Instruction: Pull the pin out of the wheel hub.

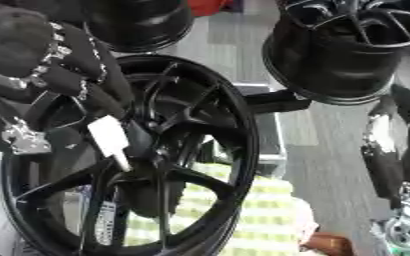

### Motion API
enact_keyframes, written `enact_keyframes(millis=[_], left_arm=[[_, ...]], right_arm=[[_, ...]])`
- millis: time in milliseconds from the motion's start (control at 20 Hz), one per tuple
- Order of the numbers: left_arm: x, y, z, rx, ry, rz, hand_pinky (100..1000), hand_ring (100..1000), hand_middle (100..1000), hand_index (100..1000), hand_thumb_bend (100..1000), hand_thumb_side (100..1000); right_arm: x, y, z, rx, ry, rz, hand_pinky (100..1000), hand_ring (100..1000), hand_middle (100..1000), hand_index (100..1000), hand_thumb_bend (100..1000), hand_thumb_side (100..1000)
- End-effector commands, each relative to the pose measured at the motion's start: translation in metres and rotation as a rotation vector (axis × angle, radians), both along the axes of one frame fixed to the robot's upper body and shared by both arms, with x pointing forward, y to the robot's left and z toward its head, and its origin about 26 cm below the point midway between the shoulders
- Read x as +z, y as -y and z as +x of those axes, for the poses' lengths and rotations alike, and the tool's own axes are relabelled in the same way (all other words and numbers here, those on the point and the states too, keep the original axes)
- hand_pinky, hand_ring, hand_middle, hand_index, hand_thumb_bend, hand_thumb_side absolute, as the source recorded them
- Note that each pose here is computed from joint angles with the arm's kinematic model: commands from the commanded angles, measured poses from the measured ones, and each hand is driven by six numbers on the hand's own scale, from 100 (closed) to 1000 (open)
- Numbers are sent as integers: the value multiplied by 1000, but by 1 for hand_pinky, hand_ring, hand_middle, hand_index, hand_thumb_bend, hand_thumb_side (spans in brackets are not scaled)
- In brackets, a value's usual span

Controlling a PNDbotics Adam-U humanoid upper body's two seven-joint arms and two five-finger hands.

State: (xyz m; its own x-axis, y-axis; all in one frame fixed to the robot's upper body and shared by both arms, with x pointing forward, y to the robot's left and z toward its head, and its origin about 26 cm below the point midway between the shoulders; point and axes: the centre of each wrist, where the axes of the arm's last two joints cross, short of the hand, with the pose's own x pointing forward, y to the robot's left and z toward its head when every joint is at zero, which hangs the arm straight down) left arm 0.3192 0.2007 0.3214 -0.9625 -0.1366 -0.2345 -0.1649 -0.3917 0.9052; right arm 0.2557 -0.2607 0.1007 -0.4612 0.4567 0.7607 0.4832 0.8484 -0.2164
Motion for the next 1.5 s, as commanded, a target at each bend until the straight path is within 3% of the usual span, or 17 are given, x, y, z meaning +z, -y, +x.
enact_keyframes(millis=[50,450,550,650,750,1000,1100,1300,1400,1500], left_arm=[[7,-6,6,36,4,65,846,836,802,887,100,423],[8,-13,17,129,-58,151,839,827,788,895,100,562],[7,-14,20,143,-76,175,848,835,803,889,149,679],[10,-15,20,143,-78,186,858,843,814,881,256,793],[14,-18,19,140,-61,184,862,841,814,865,322,830],[18,-24,19,145,-37,184,861,834,794,847,339,784],[16,-25,20,144,-37,194,860,835,792,846,337,717],[8,-26,22,136,-45,217,855,829,794,841,328,440],[4,-28,24,136,-53,226,852,824,789,837,295,389],[-3,-28,25,130,-73,234,850,820,786,838,266,396]], right_arm=[[7,1,-1,4,24,-18,902,828,648,790,100,653],[6,0,-1,4,23,-15,902,827,648,789,100,653],[6,0,-1,3,23,-14,902,827,648,789,100,653],[6,0,-1,3,22,-11,902,827,647,789,100,654],[6,-1,-1,3,21,-9,902,824,645,788,100,654],[6,-1,0,2,21,-7,902,822,644,787,100,655],[6,-1,0,3,21,-6,902,821,643,787,100,655],[6,-2,0,3,21,-1,901,820,642,786,100,656],[7,-2,0,4,20,2,901,819,642,786,100,656],[7,-3,0,5,20,4,901,819,642,786,100,656]])
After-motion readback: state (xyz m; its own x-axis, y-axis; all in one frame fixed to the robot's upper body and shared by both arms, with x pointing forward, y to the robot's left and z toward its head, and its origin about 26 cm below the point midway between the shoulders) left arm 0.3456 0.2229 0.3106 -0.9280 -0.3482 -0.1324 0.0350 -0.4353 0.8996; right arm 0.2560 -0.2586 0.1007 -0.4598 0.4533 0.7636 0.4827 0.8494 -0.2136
